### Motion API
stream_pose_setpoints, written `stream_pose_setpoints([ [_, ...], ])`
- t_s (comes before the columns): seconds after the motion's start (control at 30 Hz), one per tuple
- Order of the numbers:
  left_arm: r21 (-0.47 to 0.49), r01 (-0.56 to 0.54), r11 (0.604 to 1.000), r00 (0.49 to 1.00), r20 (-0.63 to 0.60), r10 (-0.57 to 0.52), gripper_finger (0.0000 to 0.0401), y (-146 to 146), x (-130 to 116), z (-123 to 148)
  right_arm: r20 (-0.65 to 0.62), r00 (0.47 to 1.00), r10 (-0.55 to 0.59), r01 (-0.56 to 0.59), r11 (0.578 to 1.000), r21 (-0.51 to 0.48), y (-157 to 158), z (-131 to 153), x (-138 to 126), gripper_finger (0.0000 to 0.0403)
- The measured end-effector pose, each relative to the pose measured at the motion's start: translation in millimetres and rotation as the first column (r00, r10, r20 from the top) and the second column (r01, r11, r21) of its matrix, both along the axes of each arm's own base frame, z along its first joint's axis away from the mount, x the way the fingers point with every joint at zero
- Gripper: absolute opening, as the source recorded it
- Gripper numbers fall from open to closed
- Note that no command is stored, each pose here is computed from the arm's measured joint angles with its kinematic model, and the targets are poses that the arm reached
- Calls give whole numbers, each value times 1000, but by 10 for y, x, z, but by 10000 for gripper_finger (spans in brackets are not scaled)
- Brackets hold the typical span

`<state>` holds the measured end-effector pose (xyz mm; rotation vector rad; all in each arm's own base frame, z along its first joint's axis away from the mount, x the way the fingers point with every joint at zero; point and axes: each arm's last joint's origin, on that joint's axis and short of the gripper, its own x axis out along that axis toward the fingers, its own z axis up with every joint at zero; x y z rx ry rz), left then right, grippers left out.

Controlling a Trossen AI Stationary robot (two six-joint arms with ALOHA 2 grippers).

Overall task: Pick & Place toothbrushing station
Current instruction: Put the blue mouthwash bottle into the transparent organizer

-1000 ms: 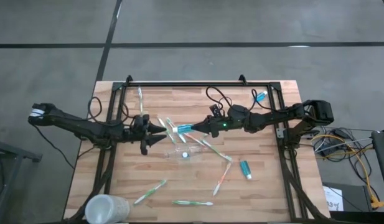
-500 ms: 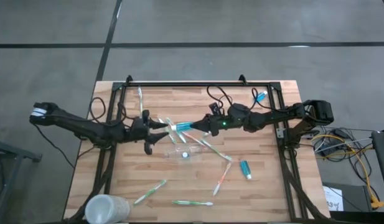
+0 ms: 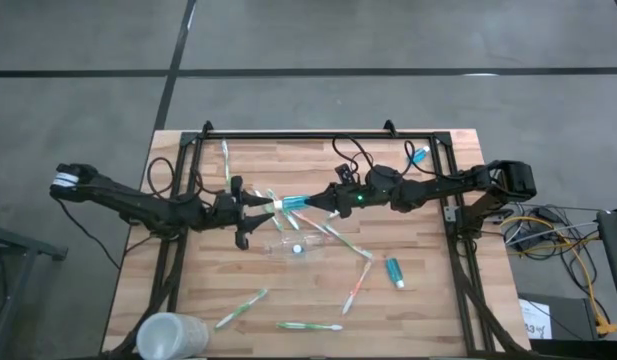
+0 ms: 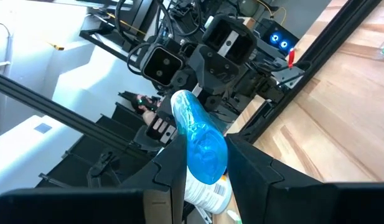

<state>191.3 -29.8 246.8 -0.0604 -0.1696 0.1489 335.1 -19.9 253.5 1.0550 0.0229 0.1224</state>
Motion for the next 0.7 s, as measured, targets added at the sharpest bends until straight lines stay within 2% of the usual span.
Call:
stream_pose_setpoints([
  [0.33, 9, -2, 1000, 1000, 8, 2, 174, 0, -2, 10, -5, 1000, 6, -6, 999, 38, 4, -1, 0, 96],
  [0.7, -4, 18, 1000, 999, 49, -18, 174, -2, -3, 45, -5, 1000, 10, -10, 999, 33, 16, 5, 7, 96],
])
